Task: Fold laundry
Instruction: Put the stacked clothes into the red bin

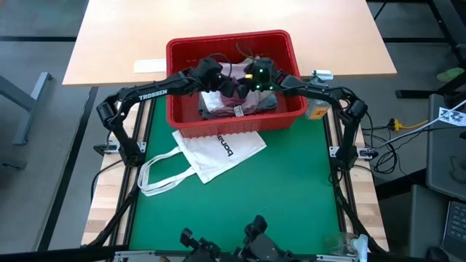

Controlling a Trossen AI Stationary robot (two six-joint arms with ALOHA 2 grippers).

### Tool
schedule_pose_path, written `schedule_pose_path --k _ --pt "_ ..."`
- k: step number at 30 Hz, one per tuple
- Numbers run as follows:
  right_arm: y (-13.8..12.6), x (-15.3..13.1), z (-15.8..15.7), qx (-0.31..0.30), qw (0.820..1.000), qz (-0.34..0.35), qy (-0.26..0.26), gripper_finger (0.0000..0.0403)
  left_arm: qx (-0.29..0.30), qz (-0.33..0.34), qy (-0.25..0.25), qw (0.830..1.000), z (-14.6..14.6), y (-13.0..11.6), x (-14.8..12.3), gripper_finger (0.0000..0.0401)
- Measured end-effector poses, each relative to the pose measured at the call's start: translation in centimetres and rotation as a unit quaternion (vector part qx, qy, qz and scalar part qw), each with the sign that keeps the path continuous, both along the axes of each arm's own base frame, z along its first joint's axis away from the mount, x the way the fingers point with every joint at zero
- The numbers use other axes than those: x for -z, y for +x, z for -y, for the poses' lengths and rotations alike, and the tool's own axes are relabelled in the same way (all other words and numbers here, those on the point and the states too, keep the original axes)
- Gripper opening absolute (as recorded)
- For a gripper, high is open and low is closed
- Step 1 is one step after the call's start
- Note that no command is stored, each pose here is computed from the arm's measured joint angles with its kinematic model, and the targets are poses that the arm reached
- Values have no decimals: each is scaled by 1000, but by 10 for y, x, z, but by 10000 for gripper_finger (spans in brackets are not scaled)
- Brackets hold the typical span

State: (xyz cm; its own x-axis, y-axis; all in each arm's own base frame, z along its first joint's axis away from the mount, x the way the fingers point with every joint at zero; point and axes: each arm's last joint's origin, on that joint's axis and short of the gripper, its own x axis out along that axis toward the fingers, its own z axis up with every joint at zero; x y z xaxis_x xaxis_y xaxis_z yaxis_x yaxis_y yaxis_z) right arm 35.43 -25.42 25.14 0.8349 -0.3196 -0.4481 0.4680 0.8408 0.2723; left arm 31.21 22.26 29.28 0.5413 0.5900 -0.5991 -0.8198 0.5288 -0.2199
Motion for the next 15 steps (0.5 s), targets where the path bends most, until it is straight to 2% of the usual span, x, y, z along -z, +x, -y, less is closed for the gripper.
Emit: schedule_pose_path --k 5,11,15 --pt "9 18 -2 38 998 -43 -31 185 -17 -39 -7 999 -6 5 20 39" --pt "13 36 3 47 997 -62 -24 185 -27 -63 -21 997 -14 6 36 39" --pt "14 39 4 48 997 -64 -24 185 -35 -70 -20 997 -16 4 36 39"
